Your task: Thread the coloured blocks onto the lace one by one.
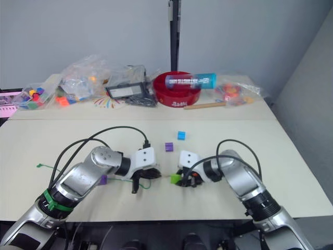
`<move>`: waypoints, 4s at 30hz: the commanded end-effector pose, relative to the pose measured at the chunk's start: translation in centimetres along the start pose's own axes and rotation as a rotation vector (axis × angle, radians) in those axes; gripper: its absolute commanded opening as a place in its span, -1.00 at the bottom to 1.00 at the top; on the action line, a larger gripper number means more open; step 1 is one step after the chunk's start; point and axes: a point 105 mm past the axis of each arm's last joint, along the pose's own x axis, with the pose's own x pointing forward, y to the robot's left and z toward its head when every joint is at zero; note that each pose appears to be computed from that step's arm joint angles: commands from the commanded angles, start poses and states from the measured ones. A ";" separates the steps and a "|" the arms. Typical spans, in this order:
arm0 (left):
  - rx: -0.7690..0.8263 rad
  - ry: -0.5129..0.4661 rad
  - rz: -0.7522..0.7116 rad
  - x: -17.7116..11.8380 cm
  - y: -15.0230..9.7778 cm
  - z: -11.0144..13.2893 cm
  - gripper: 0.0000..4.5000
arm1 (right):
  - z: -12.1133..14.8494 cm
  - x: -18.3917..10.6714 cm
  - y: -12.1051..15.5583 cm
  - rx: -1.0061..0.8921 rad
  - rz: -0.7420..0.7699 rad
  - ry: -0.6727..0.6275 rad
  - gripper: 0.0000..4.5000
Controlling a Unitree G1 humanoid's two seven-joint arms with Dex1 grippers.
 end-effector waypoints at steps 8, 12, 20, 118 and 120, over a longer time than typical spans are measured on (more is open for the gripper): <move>0.046 -0.116 -0.053 0.7 -1.7 2.6 -1.00 | -1.7 1.5 1.7 0.065 0.059 0.074 -0.41; 0.042 -0.104 -0.068 0.5 -2.1 2.4 -1.00 | -2.1 1.4 1.4 0.078 0.044 0.087 -0.41; 0.048 -0.075 -0.029 -0.4 -1.8 2.5 -1.00 | -2.6 1.0 1.6 0.085 0.044 0.106 -0.41; -0.058 -0.228 0.003 2.4 -0.2 -0.2 -0.99 | -1.7 0.7 1.1 0.082 0.003 0.150 -0.41; -0.058 -0.243 0.013 2.0 0.0 0.1 -0.87 | -1.6 0.7 1.1 0.080 -0.003 0.143 -0.41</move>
